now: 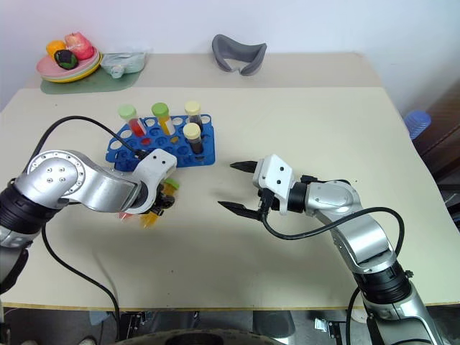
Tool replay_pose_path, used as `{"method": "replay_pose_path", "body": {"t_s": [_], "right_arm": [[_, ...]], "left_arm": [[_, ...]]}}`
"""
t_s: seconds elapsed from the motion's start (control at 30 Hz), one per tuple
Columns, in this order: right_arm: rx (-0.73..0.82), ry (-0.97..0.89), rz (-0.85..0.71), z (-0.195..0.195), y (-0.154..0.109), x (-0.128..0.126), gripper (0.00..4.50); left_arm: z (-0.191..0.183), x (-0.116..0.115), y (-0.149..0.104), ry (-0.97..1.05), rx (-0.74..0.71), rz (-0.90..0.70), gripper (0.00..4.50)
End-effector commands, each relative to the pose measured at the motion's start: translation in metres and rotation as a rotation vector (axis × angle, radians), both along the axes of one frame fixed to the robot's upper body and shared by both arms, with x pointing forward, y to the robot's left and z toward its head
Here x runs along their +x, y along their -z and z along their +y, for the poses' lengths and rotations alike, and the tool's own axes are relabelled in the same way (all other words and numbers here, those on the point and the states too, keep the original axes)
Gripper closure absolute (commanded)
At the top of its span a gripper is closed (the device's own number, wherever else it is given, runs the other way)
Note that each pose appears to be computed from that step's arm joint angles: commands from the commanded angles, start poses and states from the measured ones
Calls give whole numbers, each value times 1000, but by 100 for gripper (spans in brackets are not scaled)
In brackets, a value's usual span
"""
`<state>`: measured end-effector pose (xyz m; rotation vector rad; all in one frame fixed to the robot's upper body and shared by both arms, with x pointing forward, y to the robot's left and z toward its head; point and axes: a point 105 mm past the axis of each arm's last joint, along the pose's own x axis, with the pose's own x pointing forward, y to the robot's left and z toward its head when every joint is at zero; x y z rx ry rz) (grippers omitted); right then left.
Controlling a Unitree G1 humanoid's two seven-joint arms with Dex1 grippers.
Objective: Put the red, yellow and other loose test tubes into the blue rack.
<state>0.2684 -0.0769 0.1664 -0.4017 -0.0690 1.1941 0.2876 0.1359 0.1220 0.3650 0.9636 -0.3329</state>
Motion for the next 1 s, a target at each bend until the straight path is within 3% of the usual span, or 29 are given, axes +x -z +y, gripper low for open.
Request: {"method": "replay_pose_path", "body": {"t_s": [0.03, 0.37, 0.5, 1.0], "right_arm": [[16, -25, -36, 4, -9, -4, 25], [15, -23, -34, 4, -8, -5, 25], [14, -23, -35, 4, -8, -5, 25], [14, -29, -32, 5, -7, -6, 25]], "left_arm": [[0, 2, 1, -33, -19, -3, 230], [2, 2, 9, -66, -35, 25, 230], [4, 2, 9, -78, -32, 23, 345], [2, -6, 5, -39, -52, -4, 367]]}}
